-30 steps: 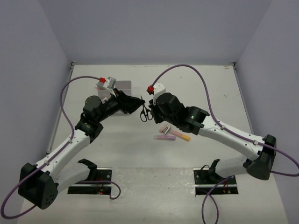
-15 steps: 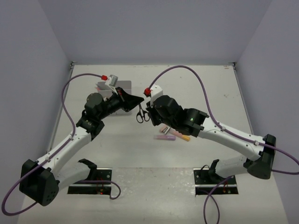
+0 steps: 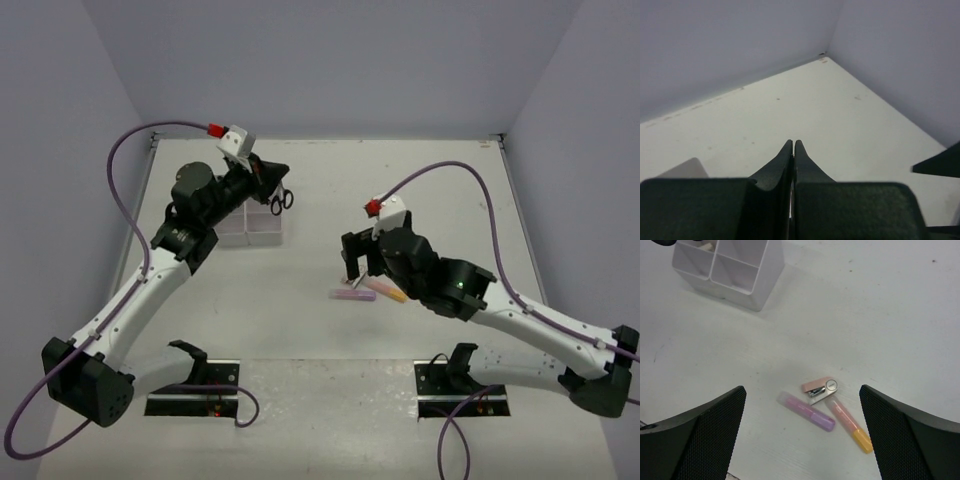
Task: Sort the stationery into containers
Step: Place the scissors at the center of the board.
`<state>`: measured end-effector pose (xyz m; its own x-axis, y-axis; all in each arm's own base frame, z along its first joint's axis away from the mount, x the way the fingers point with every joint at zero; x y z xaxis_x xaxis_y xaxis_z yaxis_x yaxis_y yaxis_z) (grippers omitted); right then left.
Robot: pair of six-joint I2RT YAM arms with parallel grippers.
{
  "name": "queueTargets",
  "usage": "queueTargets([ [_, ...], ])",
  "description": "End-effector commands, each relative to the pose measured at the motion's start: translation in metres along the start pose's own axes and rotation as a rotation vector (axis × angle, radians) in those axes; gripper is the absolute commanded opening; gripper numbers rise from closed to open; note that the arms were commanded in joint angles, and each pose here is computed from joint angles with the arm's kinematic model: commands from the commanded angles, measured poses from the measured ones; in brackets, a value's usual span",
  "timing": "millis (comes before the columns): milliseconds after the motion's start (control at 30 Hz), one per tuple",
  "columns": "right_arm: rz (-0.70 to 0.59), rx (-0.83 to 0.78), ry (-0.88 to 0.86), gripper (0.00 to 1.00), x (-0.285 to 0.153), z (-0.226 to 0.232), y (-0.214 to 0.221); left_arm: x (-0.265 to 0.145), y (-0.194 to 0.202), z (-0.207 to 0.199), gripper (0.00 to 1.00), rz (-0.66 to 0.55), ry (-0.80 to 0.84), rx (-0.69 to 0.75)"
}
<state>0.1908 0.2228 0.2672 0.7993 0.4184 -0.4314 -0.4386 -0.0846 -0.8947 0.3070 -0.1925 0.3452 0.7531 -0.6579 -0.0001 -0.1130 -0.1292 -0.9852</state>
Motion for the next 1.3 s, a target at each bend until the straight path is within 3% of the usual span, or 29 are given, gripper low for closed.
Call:
queueTargets([
  [0, -0.149, 0.126, 0.048, 0.99, -0.032, -0.030, -0.017, 0.009, 0.016, 0.058, 0.00, 0.021, 0.028, 0.279],
  [133, -0.179, 0.153, 0.012, 0.99, -0.058, -0.043, -0.012, 0.016, 0.018, 0.086, 0.00, -0.045, 0.148, 0.405],
  [267, -0.177, 0.155, -0.001, 0.99, -0.070, -0.053, -0.001, 0.024, 0.041, 0.090, 0.00, -0.016, 0.277, 0.558],
  [400, -0.191, 0.161, -0.010, 0.99, -0.079, -0.060, 0.004, 0.032, 0.070, 0.103, 0.00, 0.020, 0.342, 0.611],
  [900, -0.170, 0.126, 0.002, 0.99, -0.077, -0.060, 0.006, 0.049, 0.122, 0.123, 0.01, 0.097, 0.417, 0.571],
  [1100, -0.168, 0.113, 0.011, 0.99, -0.075, -0.061, 0.006, 0.053, 0.131, 0.133, 0.22, 0.137, 0.363, 0.523],
  [1267, -0.168, 0.108, 0.016, 0.99, -0.074, -0.062, 0.007, 0.047, 0.107, 0.124, 0.28, 0.108, 0.355, 0.526],
])
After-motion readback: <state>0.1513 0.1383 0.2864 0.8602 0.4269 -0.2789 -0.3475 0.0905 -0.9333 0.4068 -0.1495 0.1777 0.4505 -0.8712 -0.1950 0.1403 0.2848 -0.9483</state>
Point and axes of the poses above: each gripper's point midway between its finger pads, its own x axis out along the fingers, its own z axis along the line the jaws close on, y = z × x, the point moved 4 cm from there along -x, back along the fingers, and after that the axes turned 3 degrees about x, right-handed, at the moved point
